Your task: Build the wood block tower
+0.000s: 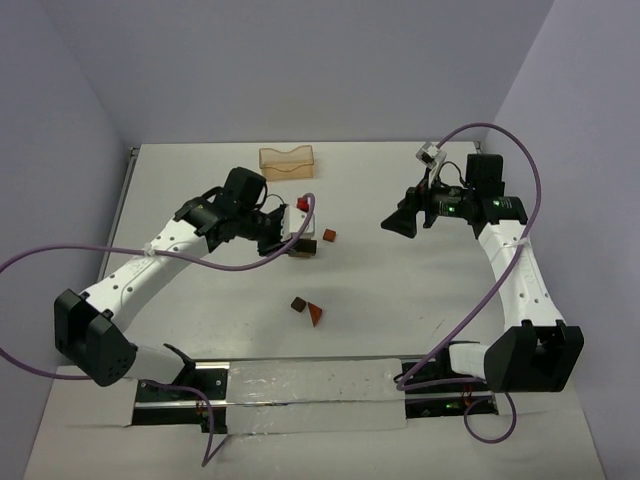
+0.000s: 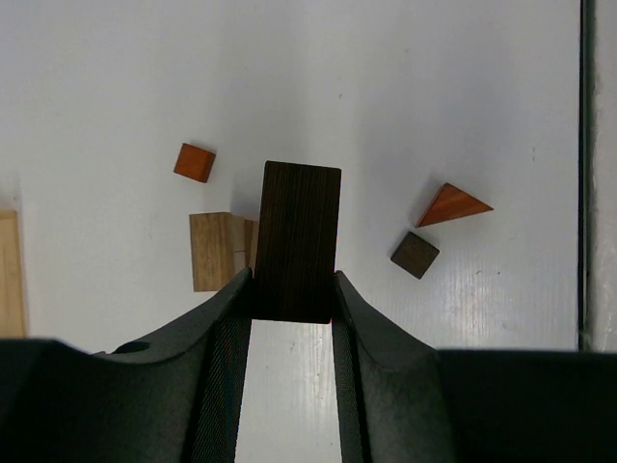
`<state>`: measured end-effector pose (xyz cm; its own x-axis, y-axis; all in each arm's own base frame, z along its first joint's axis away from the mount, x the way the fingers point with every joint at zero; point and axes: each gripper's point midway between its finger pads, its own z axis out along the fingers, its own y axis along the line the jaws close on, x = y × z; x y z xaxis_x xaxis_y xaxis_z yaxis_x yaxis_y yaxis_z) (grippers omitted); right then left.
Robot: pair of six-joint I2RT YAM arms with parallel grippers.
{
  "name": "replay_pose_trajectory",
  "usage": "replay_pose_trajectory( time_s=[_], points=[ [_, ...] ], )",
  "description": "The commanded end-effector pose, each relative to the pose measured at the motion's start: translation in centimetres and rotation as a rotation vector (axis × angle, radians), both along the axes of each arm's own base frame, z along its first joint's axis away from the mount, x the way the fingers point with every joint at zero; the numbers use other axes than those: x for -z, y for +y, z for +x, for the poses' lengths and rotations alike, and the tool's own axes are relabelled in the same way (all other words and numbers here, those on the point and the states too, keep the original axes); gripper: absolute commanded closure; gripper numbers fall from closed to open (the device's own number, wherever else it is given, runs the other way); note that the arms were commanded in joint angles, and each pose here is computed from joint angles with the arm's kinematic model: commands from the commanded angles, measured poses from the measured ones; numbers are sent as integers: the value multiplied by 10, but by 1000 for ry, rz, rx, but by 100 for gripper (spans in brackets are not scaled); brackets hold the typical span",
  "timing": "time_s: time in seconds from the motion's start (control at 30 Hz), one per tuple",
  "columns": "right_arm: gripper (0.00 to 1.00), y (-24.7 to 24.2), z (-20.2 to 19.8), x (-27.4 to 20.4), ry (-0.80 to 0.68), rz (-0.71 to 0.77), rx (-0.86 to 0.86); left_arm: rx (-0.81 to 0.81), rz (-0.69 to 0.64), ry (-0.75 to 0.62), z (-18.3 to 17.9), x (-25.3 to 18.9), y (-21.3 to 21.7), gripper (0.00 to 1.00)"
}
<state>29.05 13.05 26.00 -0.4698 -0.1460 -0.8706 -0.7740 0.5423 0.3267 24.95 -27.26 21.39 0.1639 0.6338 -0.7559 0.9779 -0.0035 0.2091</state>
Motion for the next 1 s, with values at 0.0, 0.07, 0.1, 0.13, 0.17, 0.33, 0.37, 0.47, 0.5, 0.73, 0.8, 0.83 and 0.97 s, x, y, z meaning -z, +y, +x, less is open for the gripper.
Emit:
replay_pose_trajectory(
  time_s=[0.0,0.07,0.1,0.13,0.17,0.33,0.37,0.47,0.5,0.73,0.8,0.83,0.97],
  points=[
    [0,0,10,-7,-62,24,35,114,-42,-93,12,8,-9,93],
    [0,1,9,-3,-52,35,42,120,-52,-92,17,11,-9,92],
    [0,1,9,-2,-57,34,42,123,-55,-98,21,12,-9,91],
    [0,1,8,-2,-61,34,43,126,-58,-104,25,13,-8,89],
    [0,2,7,1,-56,31,39,126,-54,-107,30,16,-8,89],
    [0,1,7,9,-62,1,48,128,-61,-114,44,20,-10,89],
    [0,1,6,9,-64,1,47,129,-65,-112,46,21,-11,89],
    [0,3,6,11,-58,7,46,123,-74,-103,51,28,-16,90],
    [0,4,6,10,-60,9,43,117,-78,-101,54,31,-17,90],
    [0,6,6,10,-49,4,26,69,-111,-84,76,44,-12,91],
    [0,6,7,10,-45,7,27,52,-120,-80,81,47,-10,90],
    [0,7,8,11,-42,9,26,48,-124,-77,82,49,-10,90],
    [0,16,6,10,-37,14,-6,41,-128,-62,84,55,-8,90]
  ],
)
